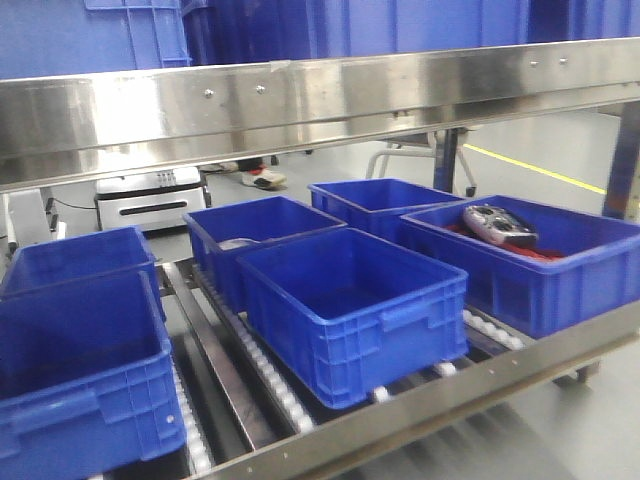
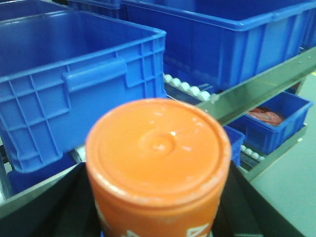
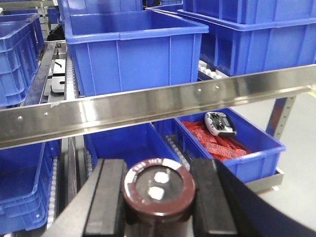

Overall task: Place cylindrical capacitor in blue bin on shelf
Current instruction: 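Move the left gripper with the orange cylinder over a blue bin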

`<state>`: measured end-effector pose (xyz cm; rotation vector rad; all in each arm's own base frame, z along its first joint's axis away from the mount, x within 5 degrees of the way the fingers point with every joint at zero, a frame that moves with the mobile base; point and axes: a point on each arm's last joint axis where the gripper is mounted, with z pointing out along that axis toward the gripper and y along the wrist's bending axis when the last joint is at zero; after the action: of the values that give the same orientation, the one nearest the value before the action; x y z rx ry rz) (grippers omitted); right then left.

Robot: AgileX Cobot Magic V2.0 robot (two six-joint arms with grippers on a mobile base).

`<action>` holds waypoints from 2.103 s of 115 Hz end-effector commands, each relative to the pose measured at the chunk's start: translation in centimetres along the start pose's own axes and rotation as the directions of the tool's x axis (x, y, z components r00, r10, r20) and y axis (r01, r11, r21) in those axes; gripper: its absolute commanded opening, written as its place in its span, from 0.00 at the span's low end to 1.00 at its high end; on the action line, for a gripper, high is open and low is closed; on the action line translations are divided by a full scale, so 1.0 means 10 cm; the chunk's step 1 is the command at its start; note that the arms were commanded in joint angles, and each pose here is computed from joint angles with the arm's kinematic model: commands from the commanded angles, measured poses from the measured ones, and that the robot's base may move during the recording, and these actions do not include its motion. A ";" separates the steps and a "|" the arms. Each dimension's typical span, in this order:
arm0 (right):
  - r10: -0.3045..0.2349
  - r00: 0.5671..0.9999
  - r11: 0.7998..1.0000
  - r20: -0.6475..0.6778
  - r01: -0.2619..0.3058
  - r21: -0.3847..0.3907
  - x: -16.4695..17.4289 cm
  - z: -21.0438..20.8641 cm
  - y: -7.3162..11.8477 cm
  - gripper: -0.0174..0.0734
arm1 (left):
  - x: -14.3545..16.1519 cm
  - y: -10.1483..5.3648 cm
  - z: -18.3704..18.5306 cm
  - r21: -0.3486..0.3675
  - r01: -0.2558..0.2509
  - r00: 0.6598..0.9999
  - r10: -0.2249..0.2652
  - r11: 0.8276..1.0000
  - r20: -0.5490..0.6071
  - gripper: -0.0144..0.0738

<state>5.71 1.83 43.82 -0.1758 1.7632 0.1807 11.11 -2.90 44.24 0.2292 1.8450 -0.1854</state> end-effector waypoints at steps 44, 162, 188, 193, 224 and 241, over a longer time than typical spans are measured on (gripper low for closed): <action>-0.008 0.999 1.000 0.041 0.008 0.006 -0.04 -0.03 0.00 0.01 | -0.03 -0.01 -0.01 0.005 0.002 1.000 -0.002 1.000 0.029 0.04; -0.008 0.999 1.000 0.041 0.008 0.006 -0.04 -0.03 0.00 0.01 | -0.03 -0.01 -0.01 0.005 0.002 1.000 -0.002 1.000 0.029 0.04; -0.008 0.999 1.000 0.041 0.008 0.006 -0.04 -0.03 0.00 0.01 | -0.03 -0.01 -0.01 0.005 0.002 1.000 -0.002 1.000 0.029 0.04; -0.008 0.999 1.000 0.041 0.008 0.006 -0.04 -0.03 0.00 0.01 | -0.03 -0.01 -0.01 0.005 0.002 1.000 -0.002 1.000 0.029 0.04; -0.008 0.999 1.000 0.041 0.008 0.006 -0.04 -0.03 0.00 0.01 | -0.03 -0.01 -0.01 0.005 0.002 1.000 -0.002 1.000 0.029 0.04; -0.008 0.999 1.000 0.041 0.008 0.006 -0.04 -0.03 0.00 0.01 | -0.03 -0.01 -0.01 0.005 0.002 1.000 -0.002 1.000 0.029 0.04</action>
<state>5.71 1.83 43.82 -0.1758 1.7632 0.1807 11.11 -2.90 44.24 0.2292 1.8450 -0.1854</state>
